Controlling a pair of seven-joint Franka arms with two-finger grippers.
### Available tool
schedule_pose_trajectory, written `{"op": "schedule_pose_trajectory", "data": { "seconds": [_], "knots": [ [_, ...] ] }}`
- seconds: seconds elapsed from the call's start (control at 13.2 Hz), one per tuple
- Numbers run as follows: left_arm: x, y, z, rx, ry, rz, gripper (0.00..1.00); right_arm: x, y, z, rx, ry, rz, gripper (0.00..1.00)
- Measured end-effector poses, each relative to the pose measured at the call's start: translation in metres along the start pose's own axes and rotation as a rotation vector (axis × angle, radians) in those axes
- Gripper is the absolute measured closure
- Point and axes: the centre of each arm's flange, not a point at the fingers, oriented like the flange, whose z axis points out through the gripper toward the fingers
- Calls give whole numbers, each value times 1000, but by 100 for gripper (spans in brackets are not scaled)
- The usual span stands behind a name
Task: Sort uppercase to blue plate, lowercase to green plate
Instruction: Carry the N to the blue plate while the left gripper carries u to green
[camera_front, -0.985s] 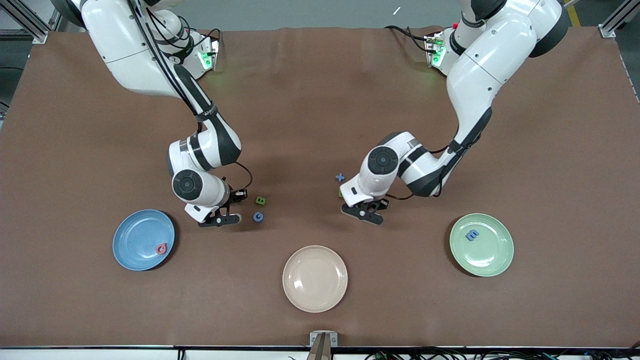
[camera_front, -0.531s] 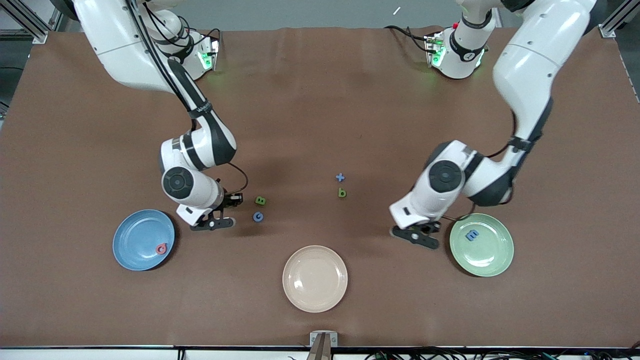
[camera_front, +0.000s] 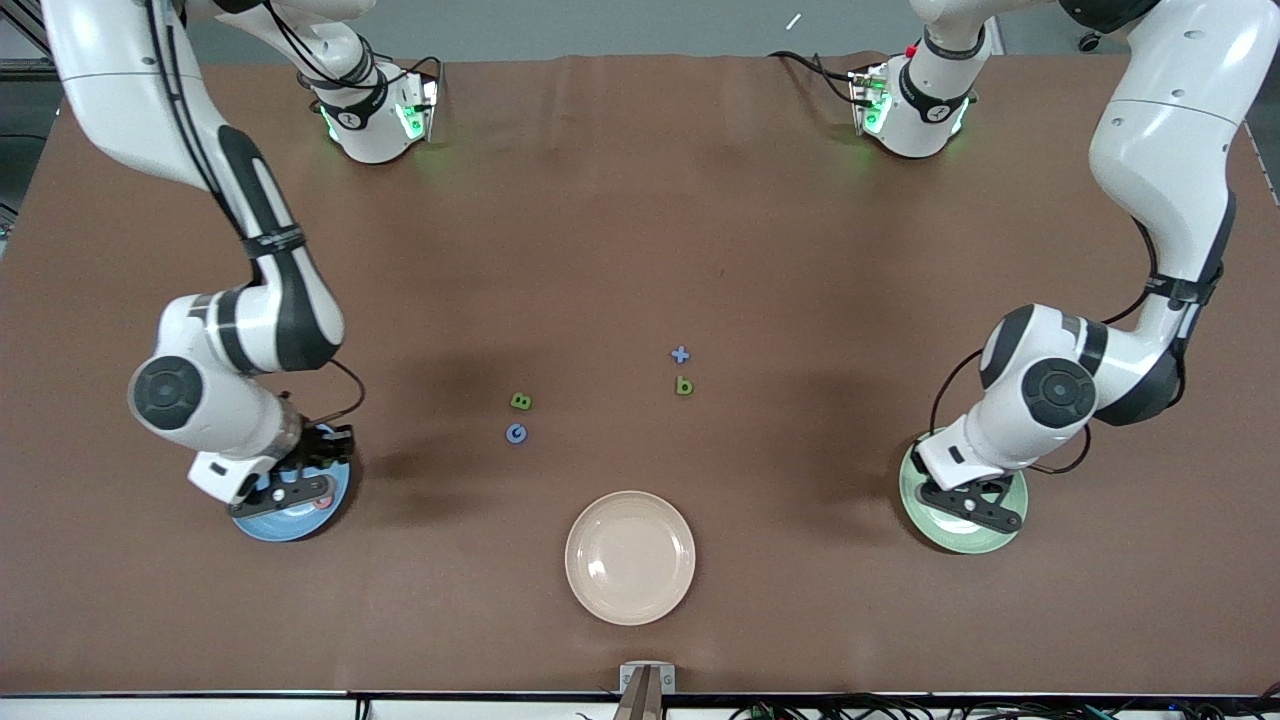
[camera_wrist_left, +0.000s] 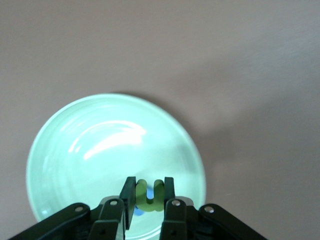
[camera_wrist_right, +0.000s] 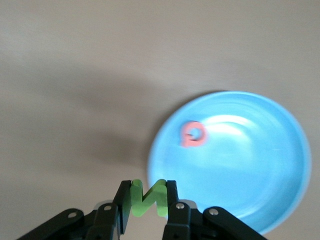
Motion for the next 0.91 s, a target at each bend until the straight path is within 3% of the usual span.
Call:
{"op": "schedule_pose_trajectory", "data": {
  "seconds": [0.45,0.61,0.68,0.91],
  "knots": [
    [-21,-23,36,-32,-54,-30,74,-17,74,39,11,-34,-80,67],
    [-23,-18,43,-41,-66,-24,74,-15,83,50,13,-36,-74,61],
    [-23,-17,44,-42,-68,-22,74,-14,85,52,13,-36,-72,56],
    [-23,-15,45,-43,-68,-19,74,-11,86,51,11,-29,-72,26]
  ]
}}
